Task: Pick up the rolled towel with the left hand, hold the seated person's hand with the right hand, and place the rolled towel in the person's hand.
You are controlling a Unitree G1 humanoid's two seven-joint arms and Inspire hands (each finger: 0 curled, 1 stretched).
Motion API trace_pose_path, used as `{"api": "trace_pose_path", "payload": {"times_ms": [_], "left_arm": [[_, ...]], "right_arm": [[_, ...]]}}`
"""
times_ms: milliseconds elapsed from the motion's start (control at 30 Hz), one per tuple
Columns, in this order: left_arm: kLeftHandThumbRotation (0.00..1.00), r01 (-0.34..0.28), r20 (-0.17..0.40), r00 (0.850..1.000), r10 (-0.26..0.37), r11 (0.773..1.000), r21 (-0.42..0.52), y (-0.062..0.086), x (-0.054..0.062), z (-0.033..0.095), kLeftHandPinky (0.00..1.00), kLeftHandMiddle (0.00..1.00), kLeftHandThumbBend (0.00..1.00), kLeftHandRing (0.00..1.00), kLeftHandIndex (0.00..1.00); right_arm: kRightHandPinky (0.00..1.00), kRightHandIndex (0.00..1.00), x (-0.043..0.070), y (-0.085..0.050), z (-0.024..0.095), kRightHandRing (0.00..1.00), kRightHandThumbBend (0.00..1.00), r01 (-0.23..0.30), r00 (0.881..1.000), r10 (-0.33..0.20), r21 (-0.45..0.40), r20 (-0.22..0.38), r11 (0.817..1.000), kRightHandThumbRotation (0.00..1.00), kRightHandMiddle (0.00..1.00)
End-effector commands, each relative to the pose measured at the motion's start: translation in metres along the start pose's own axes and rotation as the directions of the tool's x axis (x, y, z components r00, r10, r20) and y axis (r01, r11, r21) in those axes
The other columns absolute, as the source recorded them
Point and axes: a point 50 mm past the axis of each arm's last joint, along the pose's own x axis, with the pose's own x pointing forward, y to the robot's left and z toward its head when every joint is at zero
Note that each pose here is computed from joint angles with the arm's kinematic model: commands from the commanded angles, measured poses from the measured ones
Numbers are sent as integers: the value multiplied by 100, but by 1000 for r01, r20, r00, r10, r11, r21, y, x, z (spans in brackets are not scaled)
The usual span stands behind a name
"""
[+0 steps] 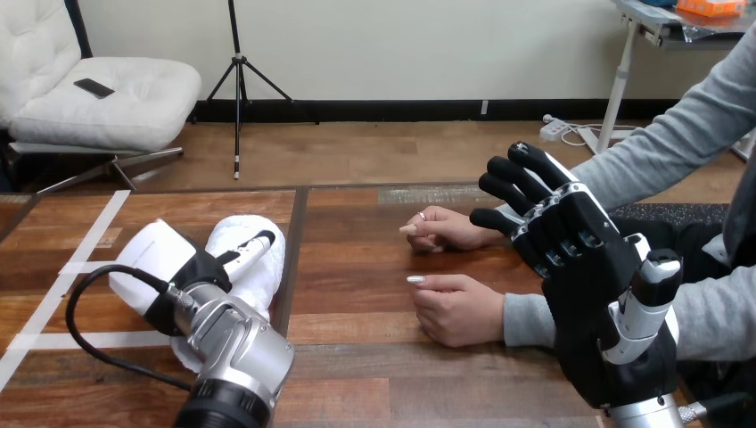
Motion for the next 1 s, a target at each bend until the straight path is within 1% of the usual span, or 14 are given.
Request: {"api": "trace_pose_path", "payload": {"times_ms": [0,400,533,700,867,967], "left_arm": [[71,-78,81,993,82,996,-48,26,6,33,86,94,93,92,91],[72,-38,86,996,38,999,-8,25,11,36,86,94,94,91,91],[72,-13,87,996,13,1000,-2,25,13,37,85,93,95,90,90],[70,11,88,996,-11,1000,-1,24,15,37,84,93,96,89,90],[68,38,82,996,-39,999,16,22,17,37,83,92,97,89,89],[68,54,75,996,-57,998,42,22,17,37,83,91,98,88,88]], "right_arm": [[76,85,20,1,17,86,98,-42,994,44,-20,104,999,100,85],[75,84,21,-1,20,85,98,-40,993,43,-25,109,999,100,84],[75,83,21,-1,20,84,98,-38,993,41,-29,112,999,100,84],[74,83,21,-1,20,84,98,-35,992,39,-38,118,999,100,84],[74,83,21,0,20,84,97,-42,992,44,-25,118,999,100,84],[74,83,21,0,20,84,97,-45,992,47,-23,119,999,100,84]]}}
